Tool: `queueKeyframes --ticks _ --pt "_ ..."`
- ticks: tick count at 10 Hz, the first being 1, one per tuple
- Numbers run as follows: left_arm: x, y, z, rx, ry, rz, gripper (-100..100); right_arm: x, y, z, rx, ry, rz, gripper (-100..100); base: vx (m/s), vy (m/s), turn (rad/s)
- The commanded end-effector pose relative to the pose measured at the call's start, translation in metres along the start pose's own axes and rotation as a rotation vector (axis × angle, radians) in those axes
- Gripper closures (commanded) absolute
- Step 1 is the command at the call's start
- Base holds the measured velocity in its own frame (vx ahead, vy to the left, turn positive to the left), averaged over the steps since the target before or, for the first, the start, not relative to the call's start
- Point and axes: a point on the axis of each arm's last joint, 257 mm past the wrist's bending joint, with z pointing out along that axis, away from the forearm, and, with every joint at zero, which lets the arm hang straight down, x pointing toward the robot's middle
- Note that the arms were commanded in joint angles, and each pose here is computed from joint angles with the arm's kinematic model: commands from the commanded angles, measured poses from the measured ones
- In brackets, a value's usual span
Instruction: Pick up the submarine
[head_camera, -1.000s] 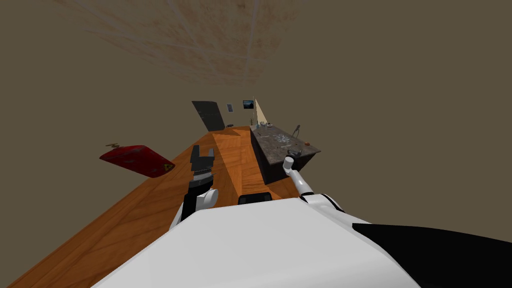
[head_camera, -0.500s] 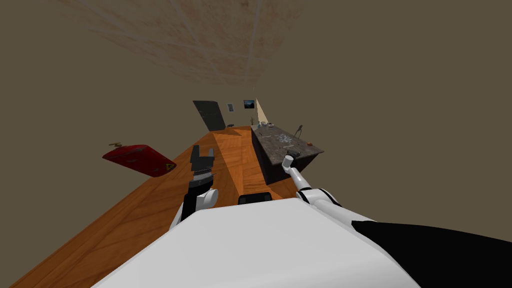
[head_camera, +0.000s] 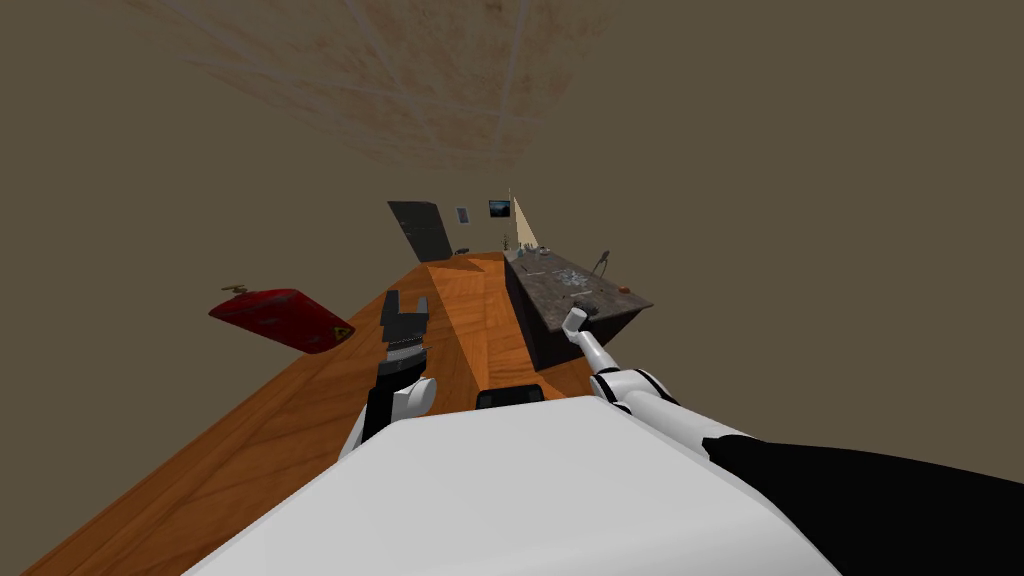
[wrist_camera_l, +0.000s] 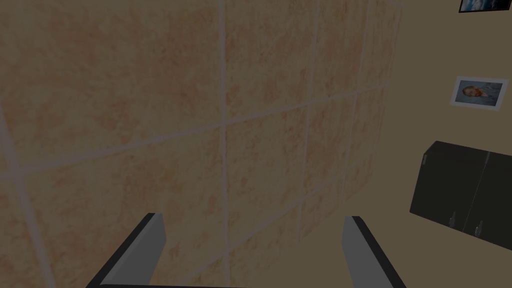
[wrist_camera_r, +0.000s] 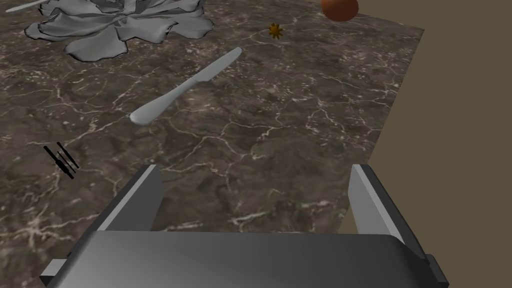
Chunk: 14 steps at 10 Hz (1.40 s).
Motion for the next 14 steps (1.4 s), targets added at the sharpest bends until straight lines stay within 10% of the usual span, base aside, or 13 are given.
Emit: queueKeyframes --ticks 1,14 --pt "0.0 0.0 0.0 0.0 0.0 0.0 0 -0.002 -0.004 0.005 -0.013 -0.038 0.025 -100 0.034 0.046 0.028" --pt "0.0 0.0 0.0 0.0 0.0 0.0 0 -0.053 -0.011 0.016 -0.105 -0.337 0.184 -100 0.046 0.031 0.013"
